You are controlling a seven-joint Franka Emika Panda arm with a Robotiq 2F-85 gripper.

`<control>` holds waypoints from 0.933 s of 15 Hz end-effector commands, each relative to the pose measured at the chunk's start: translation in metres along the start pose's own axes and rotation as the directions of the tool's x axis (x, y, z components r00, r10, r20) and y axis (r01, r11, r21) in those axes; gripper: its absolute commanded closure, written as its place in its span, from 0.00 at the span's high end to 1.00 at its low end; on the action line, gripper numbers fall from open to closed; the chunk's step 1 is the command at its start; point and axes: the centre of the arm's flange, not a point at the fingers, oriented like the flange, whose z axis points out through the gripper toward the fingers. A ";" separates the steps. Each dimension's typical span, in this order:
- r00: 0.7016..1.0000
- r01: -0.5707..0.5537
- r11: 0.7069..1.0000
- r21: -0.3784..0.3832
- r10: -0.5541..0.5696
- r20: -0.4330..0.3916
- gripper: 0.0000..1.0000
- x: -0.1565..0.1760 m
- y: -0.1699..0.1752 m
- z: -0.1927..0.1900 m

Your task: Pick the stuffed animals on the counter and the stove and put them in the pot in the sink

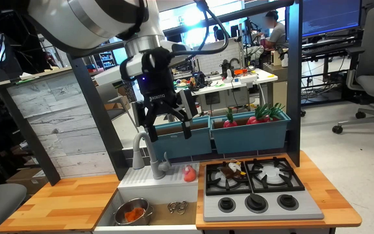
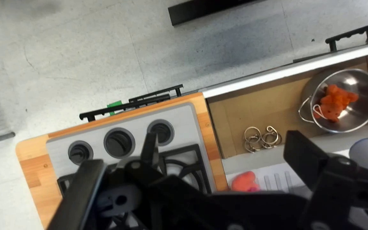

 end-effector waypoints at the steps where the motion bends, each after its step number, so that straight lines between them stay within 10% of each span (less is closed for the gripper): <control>1: 0.998 -0.007 1.000 0.030 0.009 -0.064 1.00 0.054 -0.014 0.021; 9: 0.961 -0.056 0.998 0.007 0.056 -0.271 1.00 0.153 -0.039 0.083; 14: 0.956 0.019 0.999 -0.039 -0.029 -0.291 1.00 0.146 -0.037 0.129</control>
